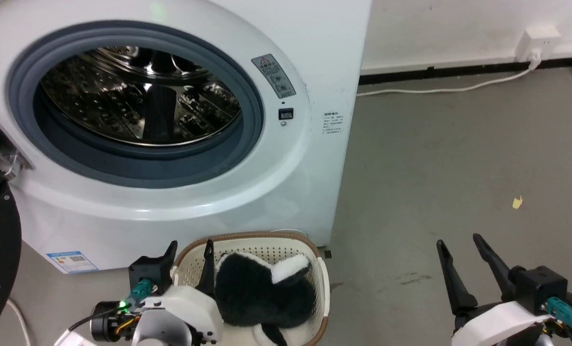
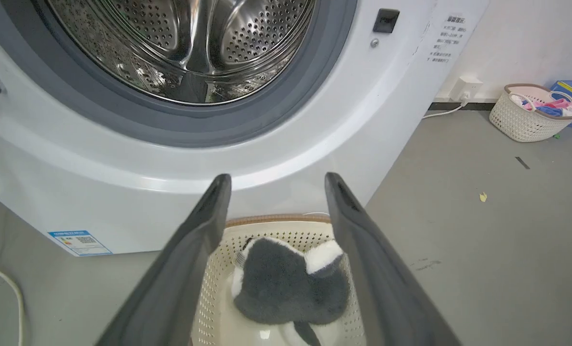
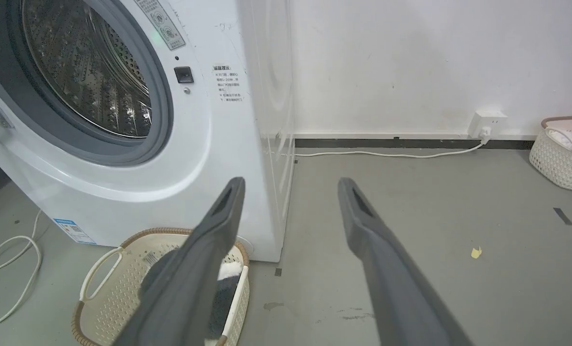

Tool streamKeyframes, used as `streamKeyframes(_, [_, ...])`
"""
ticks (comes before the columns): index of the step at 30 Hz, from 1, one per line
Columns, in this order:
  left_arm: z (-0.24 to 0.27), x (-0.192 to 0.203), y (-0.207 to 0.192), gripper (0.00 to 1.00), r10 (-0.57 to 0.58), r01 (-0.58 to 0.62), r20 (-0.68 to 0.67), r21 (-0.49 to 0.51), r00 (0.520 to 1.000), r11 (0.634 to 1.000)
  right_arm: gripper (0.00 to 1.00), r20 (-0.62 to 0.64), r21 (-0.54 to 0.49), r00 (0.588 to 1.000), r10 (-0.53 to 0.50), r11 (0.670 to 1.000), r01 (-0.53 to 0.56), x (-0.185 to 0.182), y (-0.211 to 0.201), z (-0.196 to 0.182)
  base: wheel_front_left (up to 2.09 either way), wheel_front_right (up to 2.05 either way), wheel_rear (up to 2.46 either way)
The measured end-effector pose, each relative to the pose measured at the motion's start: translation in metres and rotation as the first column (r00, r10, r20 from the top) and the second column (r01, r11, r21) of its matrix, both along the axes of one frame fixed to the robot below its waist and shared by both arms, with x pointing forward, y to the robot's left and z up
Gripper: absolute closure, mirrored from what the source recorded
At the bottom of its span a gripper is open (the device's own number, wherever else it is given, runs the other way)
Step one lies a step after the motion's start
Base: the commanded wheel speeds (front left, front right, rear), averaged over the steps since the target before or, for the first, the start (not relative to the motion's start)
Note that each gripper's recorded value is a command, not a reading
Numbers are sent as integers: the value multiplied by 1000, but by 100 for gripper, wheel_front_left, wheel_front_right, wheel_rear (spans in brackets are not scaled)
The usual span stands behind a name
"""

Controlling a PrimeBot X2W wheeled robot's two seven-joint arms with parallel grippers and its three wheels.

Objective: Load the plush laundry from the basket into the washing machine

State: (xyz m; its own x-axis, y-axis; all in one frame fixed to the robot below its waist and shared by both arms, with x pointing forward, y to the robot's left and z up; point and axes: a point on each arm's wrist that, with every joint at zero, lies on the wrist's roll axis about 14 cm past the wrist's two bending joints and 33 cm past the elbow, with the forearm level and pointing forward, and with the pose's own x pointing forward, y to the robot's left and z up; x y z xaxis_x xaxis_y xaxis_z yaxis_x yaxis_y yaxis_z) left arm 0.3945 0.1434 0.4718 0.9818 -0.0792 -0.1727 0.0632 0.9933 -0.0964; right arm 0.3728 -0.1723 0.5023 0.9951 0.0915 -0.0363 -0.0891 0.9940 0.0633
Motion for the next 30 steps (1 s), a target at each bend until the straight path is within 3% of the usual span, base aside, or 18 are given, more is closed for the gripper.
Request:
streamKeyframes(11, [-49,11,-23,0,-35,20,-195,-82,980,996,0,-55,30,998,-33,999,35,6,-10,-22,0,0,0])
streamKeyframes(30, [-137,16,-53,0,-76,33,-487,-96,870,995,0,-149,82,985,-85,992,98,15,-24,-63,0,0,0])
